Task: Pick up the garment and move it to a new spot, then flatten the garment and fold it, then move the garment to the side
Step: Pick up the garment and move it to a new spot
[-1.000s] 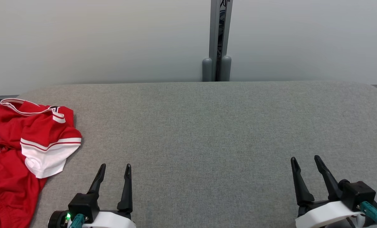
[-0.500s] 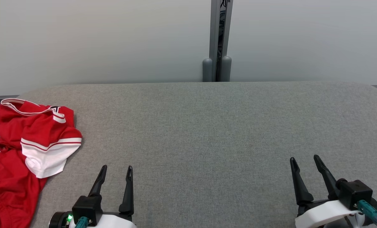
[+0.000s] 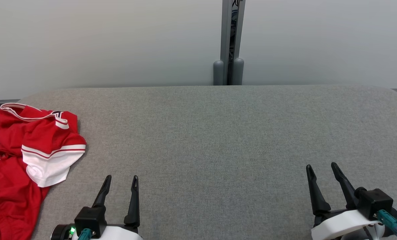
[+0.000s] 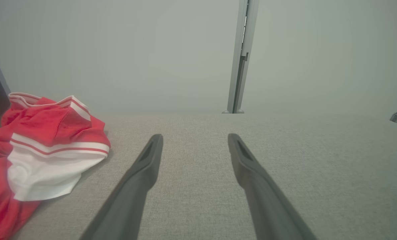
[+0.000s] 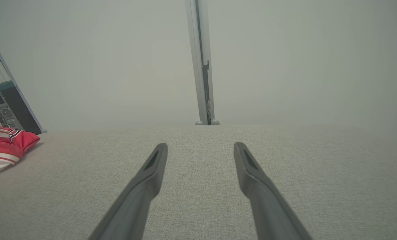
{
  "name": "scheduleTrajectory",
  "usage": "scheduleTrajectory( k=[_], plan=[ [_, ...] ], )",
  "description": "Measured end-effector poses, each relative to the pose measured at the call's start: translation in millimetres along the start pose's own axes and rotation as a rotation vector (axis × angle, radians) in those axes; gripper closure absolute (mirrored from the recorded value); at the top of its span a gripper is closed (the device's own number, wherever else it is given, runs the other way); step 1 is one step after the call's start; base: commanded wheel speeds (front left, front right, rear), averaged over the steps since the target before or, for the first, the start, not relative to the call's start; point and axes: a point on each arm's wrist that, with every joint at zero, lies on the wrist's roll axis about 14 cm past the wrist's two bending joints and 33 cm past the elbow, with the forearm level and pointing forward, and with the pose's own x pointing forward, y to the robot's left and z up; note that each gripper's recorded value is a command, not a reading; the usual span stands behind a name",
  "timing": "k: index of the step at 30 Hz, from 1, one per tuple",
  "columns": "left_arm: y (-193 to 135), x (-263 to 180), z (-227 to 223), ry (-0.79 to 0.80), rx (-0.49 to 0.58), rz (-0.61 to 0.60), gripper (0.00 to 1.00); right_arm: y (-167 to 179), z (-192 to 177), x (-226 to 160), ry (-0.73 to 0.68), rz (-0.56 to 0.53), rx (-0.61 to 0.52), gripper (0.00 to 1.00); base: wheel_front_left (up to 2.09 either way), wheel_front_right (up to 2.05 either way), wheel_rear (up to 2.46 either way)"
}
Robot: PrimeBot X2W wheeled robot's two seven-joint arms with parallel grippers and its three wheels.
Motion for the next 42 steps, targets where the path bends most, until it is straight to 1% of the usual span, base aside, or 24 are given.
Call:
scheduleTrajectory(
  k=[16, 19, 22, 28, 37, 42],
  plan=[
    [3.1, -1.2, -2.1, 0.007, -0.005, 0.01, 0.0, -0.7, 0.2, 1.6, -0.001, -0.002, 0.002, 0.0, 0.0, 0.0, 0.0],
    [6.4, -2.1, -0.5, 0.002, -0.007, 0.02, 0.0, 1.2, 0.2, 3.9, -0.001, 0.005, 0.002, 0.0, 0.0, 0.0, 0.0],
    [15.9, -5.4, 4.0, -0.012, -0.007, 0.051, 0.0, 10.1, -1.1, 10.3, 0.002, 0.033, 0.007, 0.0, 0.0, 0.0, 0.0],
    [44.8, -20.0, 9.5, -0.029, 0.0, 0.147, 0.0, 37.9, -3.2, 26.5, 0.005, 0.118, 0.012, 0.0, 0.0, 0.0, 0.0],
    [97.1, -58.9, 13.3, -0.041, 0.004, 0.329, 0.0, 97.5, -13.0, 47.0, 0.032, 0.289, 0.031, 0.0, 0.0, 0.0, 0.0],
    [119.9, -81.2, 14.8, -0.043, 0.007, 0.415, 0.0, 125.7, -17.2, 52.5, 0.045, 0.366, 0.041, 0.0, 0.0, 0.0, 0.0]
  ],
)
